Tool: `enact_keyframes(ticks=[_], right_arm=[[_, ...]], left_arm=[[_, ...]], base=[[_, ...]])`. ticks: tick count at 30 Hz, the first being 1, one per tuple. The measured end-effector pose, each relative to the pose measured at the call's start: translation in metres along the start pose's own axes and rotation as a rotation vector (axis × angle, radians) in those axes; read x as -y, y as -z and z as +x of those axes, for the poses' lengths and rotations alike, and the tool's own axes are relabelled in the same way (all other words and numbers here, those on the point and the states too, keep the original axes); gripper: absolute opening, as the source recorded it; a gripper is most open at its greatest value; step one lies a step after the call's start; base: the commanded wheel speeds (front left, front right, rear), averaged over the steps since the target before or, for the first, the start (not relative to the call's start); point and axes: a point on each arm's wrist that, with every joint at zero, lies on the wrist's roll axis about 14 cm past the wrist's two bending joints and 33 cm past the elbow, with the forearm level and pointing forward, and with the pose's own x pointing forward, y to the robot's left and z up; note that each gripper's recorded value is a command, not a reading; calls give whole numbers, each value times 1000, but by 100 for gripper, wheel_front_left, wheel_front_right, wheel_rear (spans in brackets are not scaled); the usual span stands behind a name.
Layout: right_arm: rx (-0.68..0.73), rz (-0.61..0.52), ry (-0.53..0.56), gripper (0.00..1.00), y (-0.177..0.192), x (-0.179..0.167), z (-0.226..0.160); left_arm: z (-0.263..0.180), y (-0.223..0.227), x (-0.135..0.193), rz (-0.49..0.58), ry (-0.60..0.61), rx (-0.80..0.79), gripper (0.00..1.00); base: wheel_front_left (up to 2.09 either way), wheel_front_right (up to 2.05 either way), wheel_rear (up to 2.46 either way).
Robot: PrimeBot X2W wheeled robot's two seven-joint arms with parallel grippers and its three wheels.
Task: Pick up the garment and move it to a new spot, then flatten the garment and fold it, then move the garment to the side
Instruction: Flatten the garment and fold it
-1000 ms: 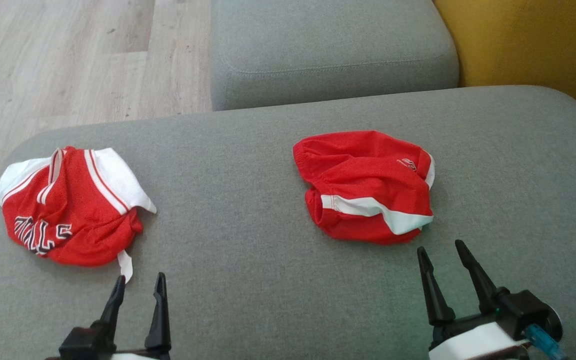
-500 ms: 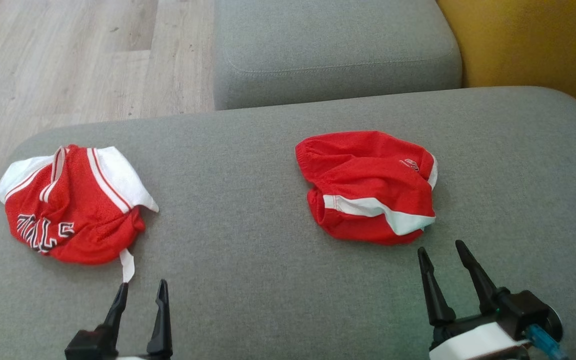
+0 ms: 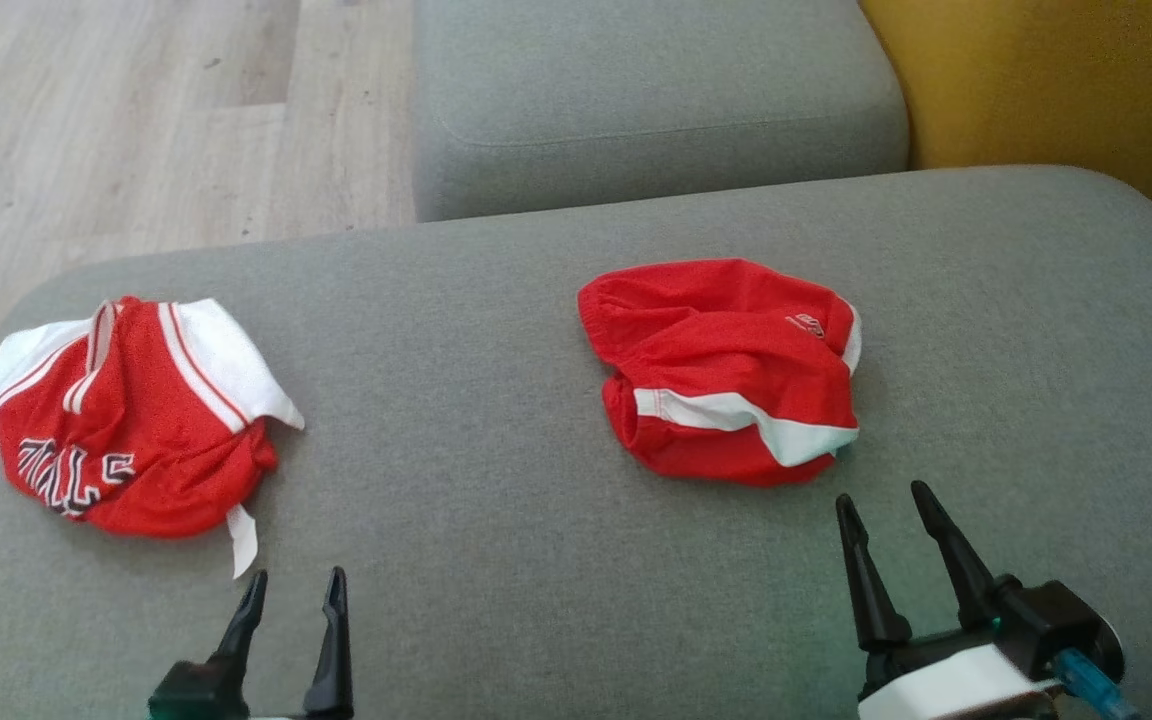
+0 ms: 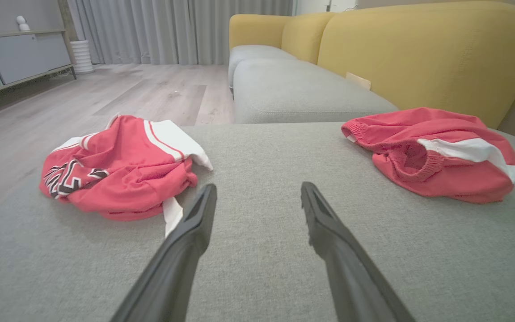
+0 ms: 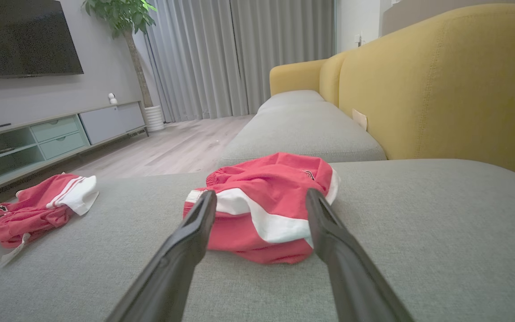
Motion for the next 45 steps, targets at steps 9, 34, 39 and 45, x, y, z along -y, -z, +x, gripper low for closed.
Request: enact_keyframes(ticks=[9,34,39,45], right_arm=[[-18,-1,46,100,5,12,-6],[-51,-27,205,100,8,64,3],[-57,-29,226,100,9,69,-1],[-45,-29,235,100,5,71,-3]], left_arm=[[26,-4,36,-14,137,6,100],[129,49,208,-208,683,-339,100],[134,56,208,-208,689,-360,87],[130,41,224,-257,742,-338,0]], base=[[0,0,0],[0,0,0],[0,0,0],[0,0,0]])
